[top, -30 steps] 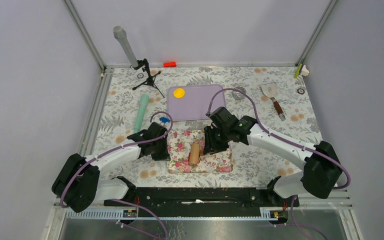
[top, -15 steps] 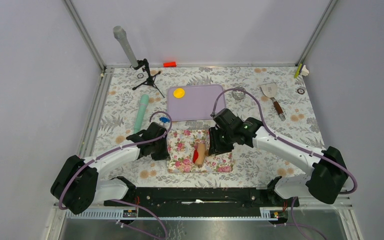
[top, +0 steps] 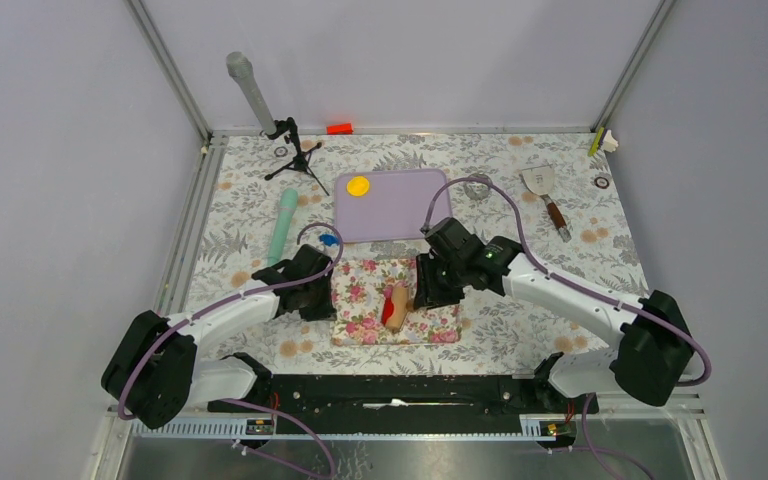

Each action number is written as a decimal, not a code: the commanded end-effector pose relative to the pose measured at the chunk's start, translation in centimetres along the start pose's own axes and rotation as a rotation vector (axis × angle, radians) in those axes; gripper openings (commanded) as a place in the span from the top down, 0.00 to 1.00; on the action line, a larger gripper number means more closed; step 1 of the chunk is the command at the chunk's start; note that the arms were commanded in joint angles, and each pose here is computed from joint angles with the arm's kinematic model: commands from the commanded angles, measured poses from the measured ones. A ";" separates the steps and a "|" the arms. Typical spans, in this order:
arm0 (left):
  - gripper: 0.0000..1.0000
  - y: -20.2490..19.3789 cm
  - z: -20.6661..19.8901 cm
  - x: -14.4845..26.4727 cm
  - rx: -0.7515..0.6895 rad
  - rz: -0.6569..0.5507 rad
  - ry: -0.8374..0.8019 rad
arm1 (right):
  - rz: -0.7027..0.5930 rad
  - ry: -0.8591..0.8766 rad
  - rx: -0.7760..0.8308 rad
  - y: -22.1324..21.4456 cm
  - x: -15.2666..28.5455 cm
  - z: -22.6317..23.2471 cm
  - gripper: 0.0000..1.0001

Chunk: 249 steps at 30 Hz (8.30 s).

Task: Roll out the dumpling wrappers from the dough
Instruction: Flatten out the dough on the work surface.

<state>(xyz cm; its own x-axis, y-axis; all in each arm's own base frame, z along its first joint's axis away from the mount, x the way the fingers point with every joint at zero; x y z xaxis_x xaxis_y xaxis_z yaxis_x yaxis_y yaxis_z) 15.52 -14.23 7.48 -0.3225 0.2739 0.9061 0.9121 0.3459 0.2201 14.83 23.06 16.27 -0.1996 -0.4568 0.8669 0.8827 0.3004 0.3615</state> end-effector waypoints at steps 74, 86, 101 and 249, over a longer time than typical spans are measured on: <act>1.00 0.4 -2.3 0.4 0.009 0.028 -0.153 | 0.224 -0.181 -0.084 -3.9 -5.7 -4.4 1.00; 1.00 0.3 -2.0 0.3 -0.012 0.054 -0.121 | 0.234 -0.256 -0.096 -6.1 -3.4 -6.0 1.00; 1.00 0.4 -1.8 0.4 -0.009 0.040 -0.117 | 0.236 -0.287 -0.120 -7.1 -1.2 -6.8 1.00; 1.00 1.0 -3.9 1.6 -0.107 0.084 -0.143 | 0.208 -0.134 -0.066 -2.8 -6.6 -4.6 1.00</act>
<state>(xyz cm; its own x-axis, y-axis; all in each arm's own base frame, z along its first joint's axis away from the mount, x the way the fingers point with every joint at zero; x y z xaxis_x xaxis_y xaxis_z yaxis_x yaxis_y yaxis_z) 15.27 -14.65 7.73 -0.2182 0.3031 0.9276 0.9540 0.2663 0.1374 17.63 26.56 13.89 -0.1244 -0.6179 0.7763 0.9076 0.2453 0.3407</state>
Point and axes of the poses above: each gripper's point midway between its finger pads, its own x axis back along the fingers, its own z axis along the line the jaws close on, y = z × x, the point moved 6 cm from there along x, back along the fingers, and after that the axes turned 12 degrees about x, right-handed, at the moved point
